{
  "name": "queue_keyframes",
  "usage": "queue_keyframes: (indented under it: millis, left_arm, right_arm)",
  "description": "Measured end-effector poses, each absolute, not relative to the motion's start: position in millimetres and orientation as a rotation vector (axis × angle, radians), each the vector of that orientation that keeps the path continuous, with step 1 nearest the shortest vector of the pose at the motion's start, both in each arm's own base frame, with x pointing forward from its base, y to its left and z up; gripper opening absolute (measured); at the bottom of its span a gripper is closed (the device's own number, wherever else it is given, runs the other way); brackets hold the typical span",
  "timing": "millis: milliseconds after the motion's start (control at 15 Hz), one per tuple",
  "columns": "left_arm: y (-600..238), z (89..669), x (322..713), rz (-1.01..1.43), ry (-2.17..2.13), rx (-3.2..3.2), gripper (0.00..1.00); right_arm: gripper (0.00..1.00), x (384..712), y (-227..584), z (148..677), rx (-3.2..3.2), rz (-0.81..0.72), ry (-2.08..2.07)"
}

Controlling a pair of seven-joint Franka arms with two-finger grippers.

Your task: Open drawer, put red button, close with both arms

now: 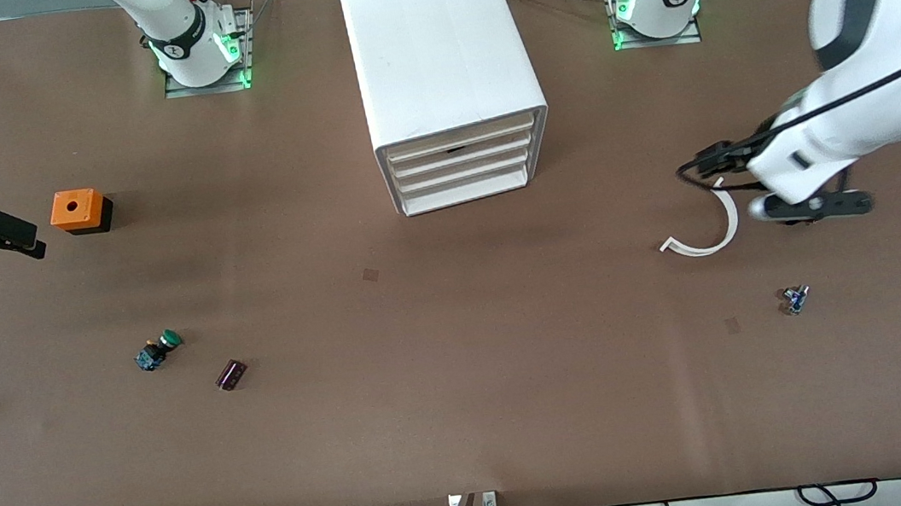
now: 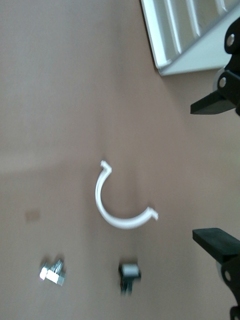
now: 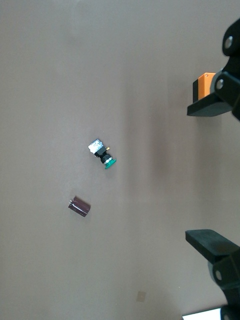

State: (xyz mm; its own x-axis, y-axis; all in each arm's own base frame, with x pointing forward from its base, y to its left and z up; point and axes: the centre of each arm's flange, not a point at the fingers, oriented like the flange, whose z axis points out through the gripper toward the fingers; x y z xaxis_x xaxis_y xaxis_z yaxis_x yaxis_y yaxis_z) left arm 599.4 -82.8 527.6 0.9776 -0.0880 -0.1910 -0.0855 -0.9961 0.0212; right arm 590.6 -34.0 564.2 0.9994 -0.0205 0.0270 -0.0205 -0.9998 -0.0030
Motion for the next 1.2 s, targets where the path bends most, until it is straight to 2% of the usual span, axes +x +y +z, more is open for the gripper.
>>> queue_keyframes:
  millis: [400, 733, 1200]
  left_arm:
    - [-59, 586, 579, -0.114, -0.273, 3.149, 1.00]
    - [-45, 581, 571, 0.100, -0.220, 3.152, 1.00]
    - [-22, 585, 557, 0.029, -0.154, 3.156, 1.00]
  right_arm:
    - [1.00, 590, -45, 564, -3.138, -0.043, 0.062]
    - [1.00, 588, -41, 566, -3.137, -0.032, 0.050]
    - [1.00, 572, -40, 578, -3.133, -0.008, 0.048]
